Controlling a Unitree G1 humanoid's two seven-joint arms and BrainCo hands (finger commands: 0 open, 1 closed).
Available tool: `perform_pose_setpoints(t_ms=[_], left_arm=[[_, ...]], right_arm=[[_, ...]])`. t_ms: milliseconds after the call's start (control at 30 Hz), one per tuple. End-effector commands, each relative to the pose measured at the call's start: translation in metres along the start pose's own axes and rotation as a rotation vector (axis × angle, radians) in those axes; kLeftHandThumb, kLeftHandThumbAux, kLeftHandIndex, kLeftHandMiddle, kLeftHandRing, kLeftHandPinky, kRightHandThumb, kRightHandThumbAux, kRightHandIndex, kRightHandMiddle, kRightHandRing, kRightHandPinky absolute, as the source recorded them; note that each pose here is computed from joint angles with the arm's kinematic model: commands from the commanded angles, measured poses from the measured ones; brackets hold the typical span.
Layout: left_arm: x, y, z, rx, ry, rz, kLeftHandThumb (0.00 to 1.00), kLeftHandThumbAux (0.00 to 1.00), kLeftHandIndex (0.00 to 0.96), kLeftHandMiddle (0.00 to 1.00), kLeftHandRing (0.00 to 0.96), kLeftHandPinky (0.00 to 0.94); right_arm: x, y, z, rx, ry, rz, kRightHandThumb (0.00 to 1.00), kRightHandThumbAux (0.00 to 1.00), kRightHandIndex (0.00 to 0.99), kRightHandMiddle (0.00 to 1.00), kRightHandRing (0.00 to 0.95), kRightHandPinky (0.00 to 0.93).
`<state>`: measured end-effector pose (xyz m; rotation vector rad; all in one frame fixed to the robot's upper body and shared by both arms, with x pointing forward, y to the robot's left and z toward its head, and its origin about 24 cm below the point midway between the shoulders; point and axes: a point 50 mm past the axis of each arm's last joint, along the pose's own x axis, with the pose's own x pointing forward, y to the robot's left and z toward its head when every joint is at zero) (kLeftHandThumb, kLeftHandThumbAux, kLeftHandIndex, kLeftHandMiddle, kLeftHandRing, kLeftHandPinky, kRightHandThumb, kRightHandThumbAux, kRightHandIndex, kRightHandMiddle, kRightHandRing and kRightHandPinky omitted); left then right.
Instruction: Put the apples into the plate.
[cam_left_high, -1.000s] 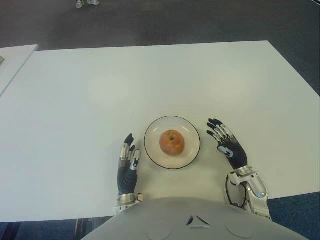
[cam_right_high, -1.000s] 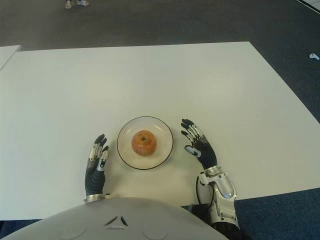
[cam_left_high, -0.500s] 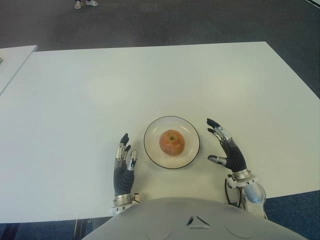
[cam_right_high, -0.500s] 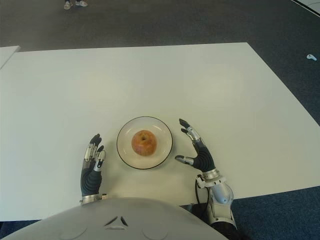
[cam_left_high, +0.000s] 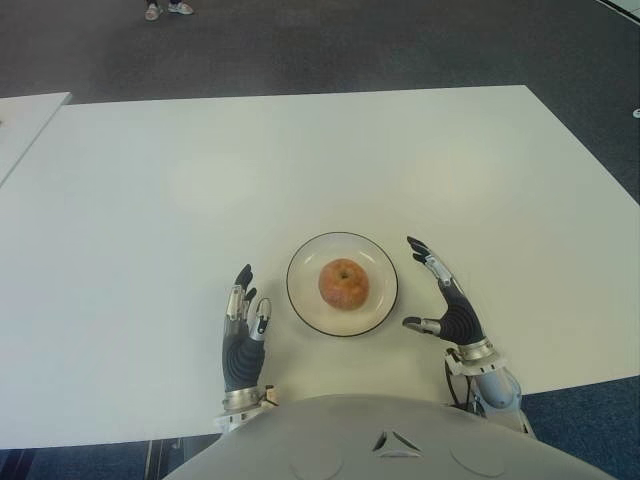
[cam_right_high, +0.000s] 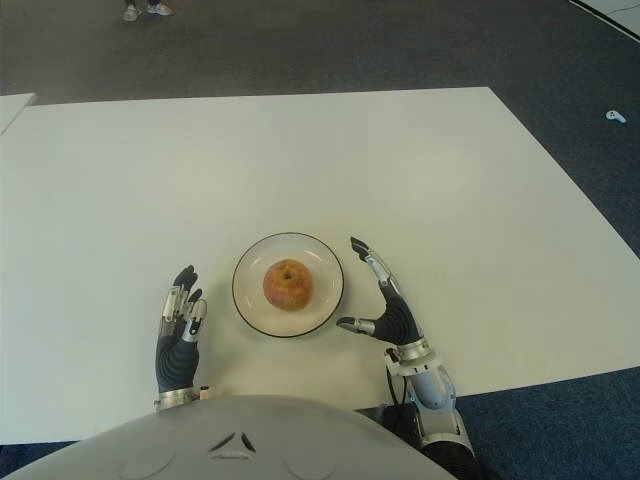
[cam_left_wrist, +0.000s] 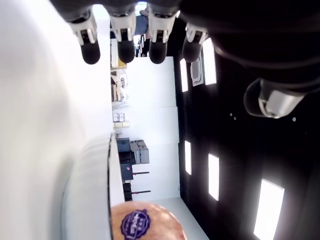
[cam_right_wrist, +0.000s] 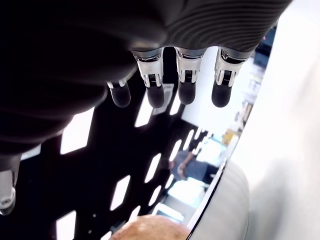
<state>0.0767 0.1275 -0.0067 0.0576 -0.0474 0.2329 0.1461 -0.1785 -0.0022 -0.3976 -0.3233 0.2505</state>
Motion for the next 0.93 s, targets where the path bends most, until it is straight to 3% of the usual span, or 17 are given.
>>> perform_pose_setpoints(t_ms=[33,667,933], left_arm=[[-0.001,0.000,0.000,0.007,0.022,0.039,0.048,0.336,0.023,0.000,0.000,0.000],[0.003,0.003,0.008,0.029,-0.005,0.036,0.049,0.372,0.025,0.000,0.000,0.002],[0.003,0.003,0.010,0.015,-0.010,0.039,0.045,0.409,0.028,0.000,0.000,0.000]], right_arm=[[0.006,0.013,-0.018,0.021,0.135,-0.015,0.163,0.461,0.000,0.000,0.000,0.000],[0.015,0.021,-0.014,0.079,0.091,-0.127,0.114,0.418,0.000,0.000,0.000,0.000],[0.012,0.023,-0.016,0.133,0.182,-0.120,0.086,0.447,0.000,0.000,0.000,0.000]])
